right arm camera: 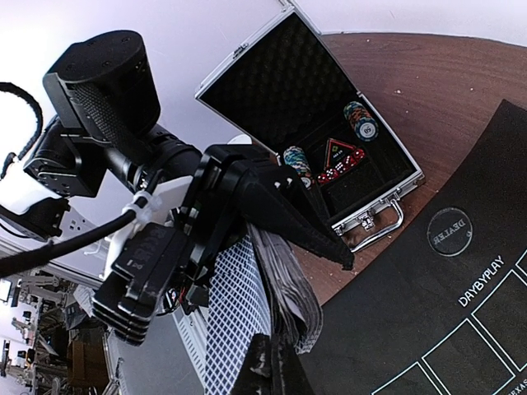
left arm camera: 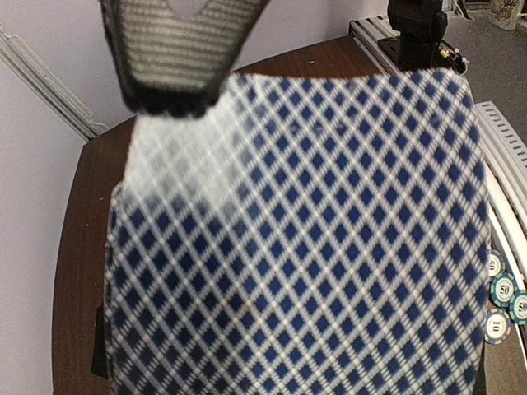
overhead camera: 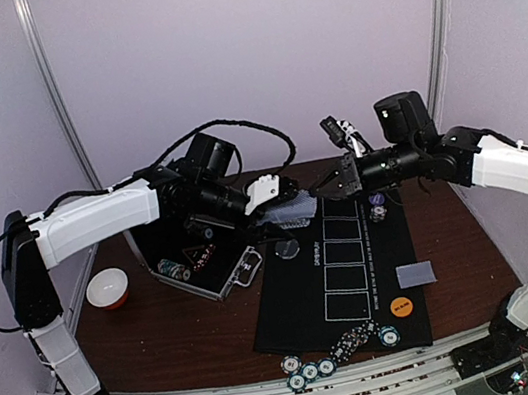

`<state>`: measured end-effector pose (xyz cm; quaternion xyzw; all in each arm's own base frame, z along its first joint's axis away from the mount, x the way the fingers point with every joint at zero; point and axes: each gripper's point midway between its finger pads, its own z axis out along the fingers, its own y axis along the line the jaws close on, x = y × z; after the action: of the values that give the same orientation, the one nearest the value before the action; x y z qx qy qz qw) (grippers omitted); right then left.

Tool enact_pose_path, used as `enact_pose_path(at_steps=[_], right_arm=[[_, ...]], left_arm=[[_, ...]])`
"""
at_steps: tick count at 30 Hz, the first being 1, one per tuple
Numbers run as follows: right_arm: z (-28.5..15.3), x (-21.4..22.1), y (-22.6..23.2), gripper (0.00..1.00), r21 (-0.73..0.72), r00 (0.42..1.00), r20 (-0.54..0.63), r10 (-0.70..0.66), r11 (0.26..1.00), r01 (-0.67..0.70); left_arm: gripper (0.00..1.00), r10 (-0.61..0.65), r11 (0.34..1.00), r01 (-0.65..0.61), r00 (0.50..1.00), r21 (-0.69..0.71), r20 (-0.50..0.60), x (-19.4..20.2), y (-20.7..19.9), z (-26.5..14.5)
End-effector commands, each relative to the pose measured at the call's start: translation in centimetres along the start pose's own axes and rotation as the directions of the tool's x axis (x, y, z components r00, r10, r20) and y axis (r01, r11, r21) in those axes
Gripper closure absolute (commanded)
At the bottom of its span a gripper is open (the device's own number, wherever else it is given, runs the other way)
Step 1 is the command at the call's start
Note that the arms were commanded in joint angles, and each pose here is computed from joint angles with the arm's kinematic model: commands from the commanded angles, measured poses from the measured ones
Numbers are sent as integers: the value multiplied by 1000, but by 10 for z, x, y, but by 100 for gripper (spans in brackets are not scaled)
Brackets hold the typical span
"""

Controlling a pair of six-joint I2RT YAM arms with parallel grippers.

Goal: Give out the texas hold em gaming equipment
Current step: Pick up the poker card from the face-down deck piles, then distribute the poker card in the small blind area.

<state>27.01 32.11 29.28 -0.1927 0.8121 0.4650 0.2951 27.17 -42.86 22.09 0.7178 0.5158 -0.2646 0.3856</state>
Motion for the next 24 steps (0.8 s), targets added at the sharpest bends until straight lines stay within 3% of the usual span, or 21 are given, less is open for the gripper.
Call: enact_pose_path(at_steps=[1,14,18,24], right_arm=[[-25,-20,18,100,-6,997,58,-57,998,58],[-77,-61,21,100,-15,977,210,-41,999,45],[-115,-84,-30,100,180,946,319,-47,984,-12],[-144,-74,-141,100,479,959,276,-66,874,-78]], left_arm=[[42,33,998,-32,999,-51,36,-16,9,-17],[43,29,998,-28,999,-53,33,-15,9,-18],[42,26,999,-24,999,-48,35,-14,8,-18],[42,24,998,-23,999,-50,37,-15,8,-19]])
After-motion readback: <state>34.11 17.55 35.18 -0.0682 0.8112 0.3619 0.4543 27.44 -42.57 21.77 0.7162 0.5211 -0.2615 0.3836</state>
